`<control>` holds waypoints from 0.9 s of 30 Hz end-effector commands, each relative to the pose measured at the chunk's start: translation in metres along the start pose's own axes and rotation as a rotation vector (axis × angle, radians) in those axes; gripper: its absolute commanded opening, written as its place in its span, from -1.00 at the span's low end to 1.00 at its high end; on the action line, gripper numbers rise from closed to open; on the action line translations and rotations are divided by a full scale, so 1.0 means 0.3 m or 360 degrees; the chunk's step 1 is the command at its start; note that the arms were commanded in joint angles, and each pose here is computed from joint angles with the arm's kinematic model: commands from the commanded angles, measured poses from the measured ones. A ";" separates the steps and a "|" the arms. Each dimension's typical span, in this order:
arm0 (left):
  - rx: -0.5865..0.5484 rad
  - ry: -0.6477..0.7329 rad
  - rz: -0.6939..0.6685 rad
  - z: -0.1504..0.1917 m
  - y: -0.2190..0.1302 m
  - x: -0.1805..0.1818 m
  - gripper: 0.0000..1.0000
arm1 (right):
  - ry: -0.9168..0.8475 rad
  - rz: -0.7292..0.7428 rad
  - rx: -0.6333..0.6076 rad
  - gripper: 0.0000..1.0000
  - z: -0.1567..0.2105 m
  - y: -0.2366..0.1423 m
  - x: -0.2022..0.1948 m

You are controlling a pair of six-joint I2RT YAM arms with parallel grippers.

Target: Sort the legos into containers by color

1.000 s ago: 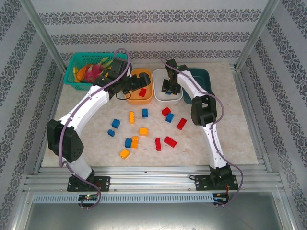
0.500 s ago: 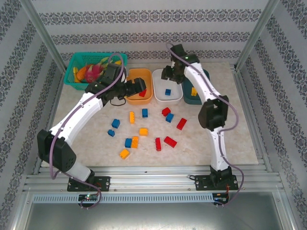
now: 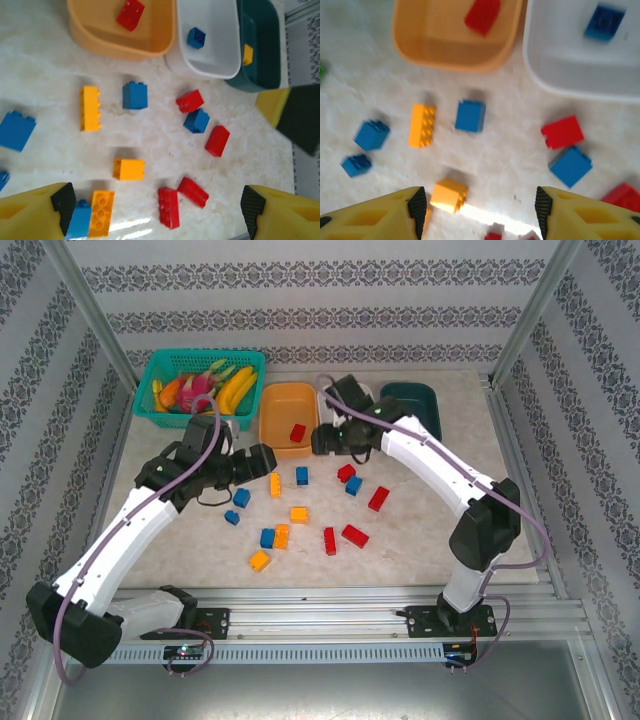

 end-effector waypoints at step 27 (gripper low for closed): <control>0.0211 0.0160 -0.0033 0.203 0.109 0.013 0.64 | 0.0571 0.0238 -0.0025 0.32 0.317 -0.042 -0.319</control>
Point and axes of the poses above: each hand's point on the last joint's axis, 136 mm out from that joint toward the fingers, its own y axis out along the fingers, its own x axis along the line the jaws close on, z = x × y, the point moved 8 cm from there along -y, back along the fingers, and after that the axes turned 1 degree about y, right-handed, at the moved point
